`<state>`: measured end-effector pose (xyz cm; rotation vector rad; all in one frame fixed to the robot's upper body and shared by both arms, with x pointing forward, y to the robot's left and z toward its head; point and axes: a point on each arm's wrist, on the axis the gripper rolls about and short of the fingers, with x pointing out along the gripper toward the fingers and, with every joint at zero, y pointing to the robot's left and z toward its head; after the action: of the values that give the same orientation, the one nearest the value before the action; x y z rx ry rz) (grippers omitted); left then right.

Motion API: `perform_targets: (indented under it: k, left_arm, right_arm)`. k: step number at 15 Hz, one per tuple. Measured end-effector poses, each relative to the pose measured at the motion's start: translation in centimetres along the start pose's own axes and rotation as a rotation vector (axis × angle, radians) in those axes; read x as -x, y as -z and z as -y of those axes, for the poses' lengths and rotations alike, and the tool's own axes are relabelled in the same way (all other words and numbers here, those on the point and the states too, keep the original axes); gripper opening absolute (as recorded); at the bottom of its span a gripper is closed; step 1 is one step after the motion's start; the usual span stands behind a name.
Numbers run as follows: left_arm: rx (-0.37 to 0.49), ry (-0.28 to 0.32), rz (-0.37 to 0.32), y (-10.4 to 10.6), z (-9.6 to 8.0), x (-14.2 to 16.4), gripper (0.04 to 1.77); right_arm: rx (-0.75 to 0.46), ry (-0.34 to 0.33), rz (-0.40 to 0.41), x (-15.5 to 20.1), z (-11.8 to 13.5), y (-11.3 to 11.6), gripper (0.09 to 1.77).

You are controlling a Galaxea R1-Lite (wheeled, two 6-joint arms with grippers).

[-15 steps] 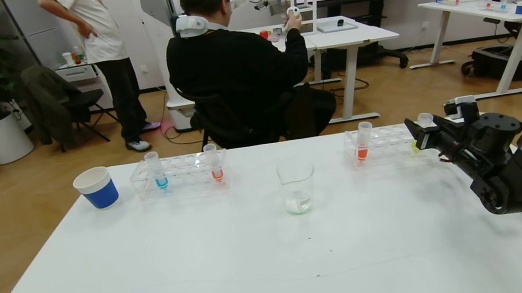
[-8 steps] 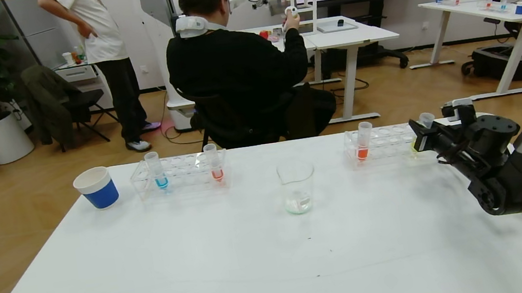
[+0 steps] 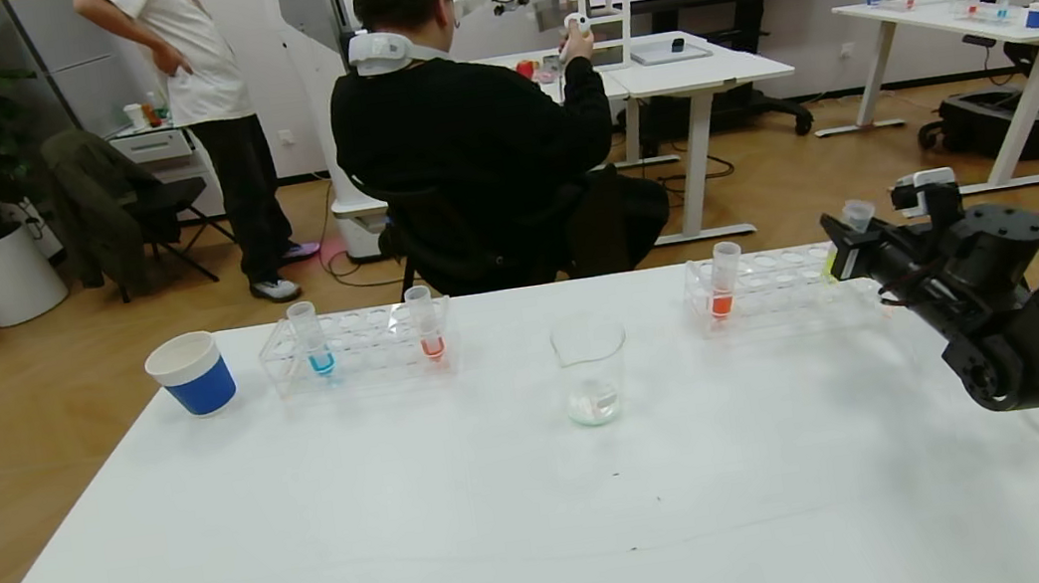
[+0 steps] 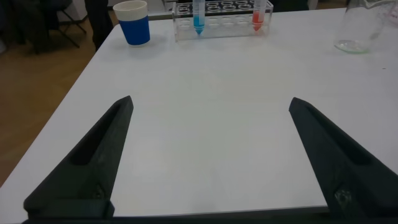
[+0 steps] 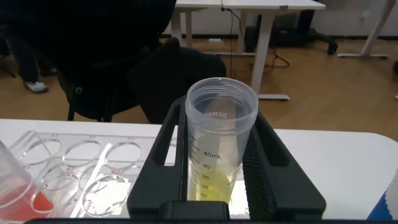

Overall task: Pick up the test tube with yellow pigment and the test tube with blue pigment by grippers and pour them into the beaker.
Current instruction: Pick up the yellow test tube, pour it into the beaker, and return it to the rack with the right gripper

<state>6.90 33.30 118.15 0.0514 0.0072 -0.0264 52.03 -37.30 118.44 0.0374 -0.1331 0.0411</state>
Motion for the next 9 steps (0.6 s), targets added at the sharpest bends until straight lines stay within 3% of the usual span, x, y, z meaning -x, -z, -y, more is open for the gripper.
perform_targets:
  k: [5,9]
  left_arm:
    - [0.000,0.000,0.000,0.0,0.0,0.0,1.75]
    - [0.000,0.000,0.000,0.0,0.0,0.0,1.75]
  right_arm:
    - [0.006,-0.018,0.029,0.3,-0.4,-3.8,0.51]
    - [0.051,-0.035,0.050,0.4,-0.7,-4.8,0.51]
